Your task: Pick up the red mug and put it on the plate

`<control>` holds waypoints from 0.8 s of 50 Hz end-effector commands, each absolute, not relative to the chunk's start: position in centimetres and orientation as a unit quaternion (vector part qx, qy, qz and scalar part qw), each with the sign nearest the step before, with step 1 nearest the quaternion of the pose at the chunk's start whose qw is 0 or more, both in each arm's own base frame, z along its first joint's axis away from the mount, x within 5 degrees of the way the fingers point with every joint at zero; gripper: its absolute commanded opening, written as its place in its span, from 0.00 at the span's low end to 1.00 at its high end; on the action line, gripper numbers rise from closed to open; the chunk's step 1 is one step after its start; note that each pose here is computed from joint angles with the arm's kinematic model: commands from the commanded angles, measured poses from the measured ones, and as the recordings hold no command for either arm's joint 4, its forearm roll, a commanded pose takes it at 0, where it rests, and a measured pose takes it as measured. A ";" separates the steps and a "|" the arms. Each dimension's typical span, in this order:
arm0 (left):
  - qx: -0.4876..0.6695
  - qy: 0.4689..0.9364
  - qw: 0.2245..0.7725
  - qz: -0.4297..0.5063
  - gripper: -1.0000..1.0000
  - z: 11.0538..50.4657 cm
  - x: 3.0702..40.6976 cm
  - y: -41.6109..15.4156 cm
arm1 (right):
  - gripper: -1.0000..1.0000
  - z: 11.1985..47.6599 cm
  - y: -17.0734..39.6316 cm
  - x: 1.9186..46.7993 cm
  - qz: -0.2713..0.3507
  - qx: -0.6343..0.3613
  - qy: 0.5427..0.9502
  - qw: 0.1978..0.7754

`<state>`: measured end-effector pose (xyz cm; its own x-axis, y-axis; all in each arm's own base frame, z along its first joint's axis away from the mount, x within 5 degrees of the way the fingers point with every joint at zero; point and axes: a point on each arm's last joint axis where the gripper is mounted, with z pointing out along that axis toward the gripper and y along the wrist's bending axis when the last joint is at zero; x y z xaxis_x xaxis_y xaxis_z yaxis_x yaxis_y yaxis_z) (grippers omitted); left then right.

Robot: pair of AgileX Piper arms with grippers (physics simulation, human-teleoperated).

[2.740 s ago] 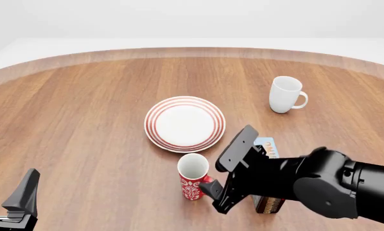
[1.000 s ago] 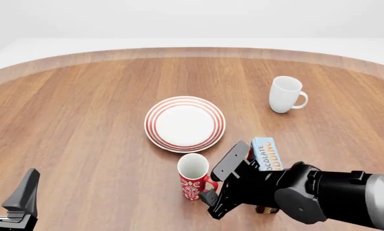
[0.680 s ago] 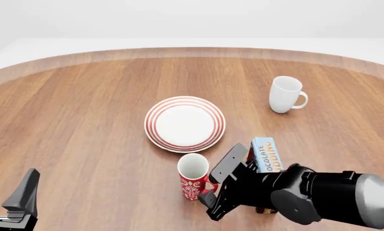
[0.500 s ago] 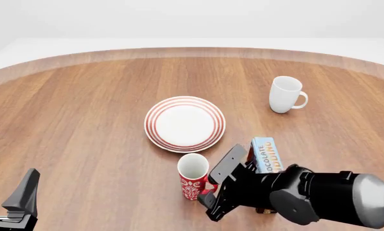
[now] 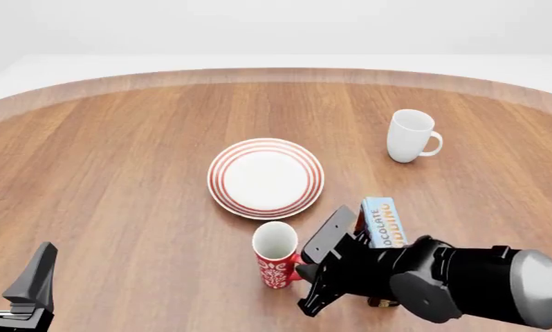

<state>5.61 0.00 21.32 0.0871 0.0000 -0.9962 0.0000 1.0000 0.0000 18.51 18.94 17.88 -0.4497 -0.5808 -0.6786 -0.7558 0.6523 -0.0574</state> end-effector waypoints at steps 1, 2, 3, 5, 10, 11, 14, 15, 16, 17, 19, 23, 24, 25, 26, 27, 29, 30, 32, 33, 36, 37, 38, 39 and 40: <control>0.000 0.676 0.737 0.000 1.00 21.3 5.6 0.0 | 0.00 18.4 18.7 18.4 0.129 -0.396 0.839 0.350; 0.000 0.676 0.737 0.000 1.00 21.3 5.6 0.0 | 0.00 18.5 18.7 18.4 0.129 -0.396 0.838 0.352; 0.000 0.676 0.737 0.000 1.00 21.3 5.6 0.0 | 0.00 18.5 18.7 18.4 0.129 -0.396 0.838 0.352; 0.000 0.676 0.737 0.000 1.00 21.3 5.6 0.0 | 0.00 18.9 18.6 18.3 0.131 -0.396 0.836 0.357; 0.000 0.676 0.737 0.000 1.00 21.3 5.6 0.0 | 0.00 19.7 18.4 18.0 0.136 -0.394 0.830 0.371; 0.000 0.676 0.737 0.000 1.00 21.3 5.6 0.0 | 0.00 20.0 18.4 17.9 0.139 -0.393 0.828 0.374; 0.000 0.676 0.737 0.000 1.00 21.3 5.6 0.0 | 0.00 21.0 18.2 17.7 0.140 -0.396 0.822 0.385; 0.000 0.676 0.737 0.000 1.00 21.3 5.6 0.0 | 0.00 21.4 18.1 17.8 0.140 -0.394 0.821 0.389; 0.000 0.676 0.737 0.000 1.00 21.3 5.6 0.0 | 0.00 21.9 18.0 17.8 0.141 -0.393 0.819 0.393; 0.000 0.676 0.737 0.000 1.00 21.3 5.6 0.0 | 0.00 22.4 17.9 17.7 0.140 -0.394 0.818 0.395; 0.000 0.676 0.737 0.000 1.00 21.3 5.6 0.0 | 0.00 22.6 17.8 17.7 0.140 -0.395 0.817 0.395; 0.000 0.676 0.737 0.000 1.00 21.3 5.6 0.0 | 0.00 23.7 17.4 17.3 0.140 -0.395 0.813 0.403; 0.000 0.676 0.737 0.000 1.00 21.3 5.6 0.0 | 0.00 23.9 17.3 17.3 0.141 -0.394 0.812 0.406; 0.000 0.676 0.737 0.000 1.00 21.3 5.6 0.0 | 0.00 24.2 17.2 17.2 0.142 -0.393 0.811 0.409; 0.000 0.676 0.737 0.000 1.00 21.3 5.6 0.0 | 0.00 24.3 17.2 17.2 0.143 -0.392 0.811 0.411; 0.000 0.676 0.737 0.000 1.00 21.3 5.6 0.0 | 0.00 24.6 17.1 17.1 0.143 -0.392 0.809 0.413; 0.000 0.676 0.737 0.000 1.00 21.3 5.6 0.0 | 0.00 24.7 17.0 17.1 0.139 -0.398 0.807 0.415; 0.000 0.676 0.737 0.000 1.00 21.3 5.6 0.0 | 0.00 25.2 16.8 17.3 0.141 -0.388 0.810 0.417; 0.000 0.676 0.737 0.000 1.00 21.3 5.6 0.0 | 0.00 25.6 16.7 17.3 0.138 -0.392 0.807 0.420; 0.000 0.676 0.737 0.000 1.00 21.3 5.6 0.0 | 0.00 25.9 16.6 17.4 0.137 -0.390 0.807 0.422; 0.000 0.676 0.737 0.000 1.00 21.3 5.6 0.0 | 0.00 26.8 16.4 17.4 0.136 -0.387 0.805 0.429; 0.000 0.676 0.737 0.000 1.00 21.3 5.6 0.0 | 0.00 26.8 16.4 17.4 0.136 -0.387 0.805 0.429; 0.000 0.676 0.737 0.000 1.00 21.3 5.6 0.0 | 0.00 27.2 16.3 17.5 0.136 -0.384 0.803 0.434; 0.000 0.676 0.737 0.000 1.00 21.3 5.6 0.0 | 0.00 27.4 16.2 17.6 0.135 -0.382 0.803 0.437; 0.000 0.676 0.737 0.000 1.00 21.3 5.6 0.0 | 0.00 27.6 16.1 17.5 0.135 -0.382 0.803 0.437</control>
<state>5.61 0.00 21.32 0.0871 0.0000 -0.9962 0.0000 1.0000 0.0000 17.53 16.87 25.23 -0.3447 -0.5237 -0.7790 -0.7481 0.6546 -0.1090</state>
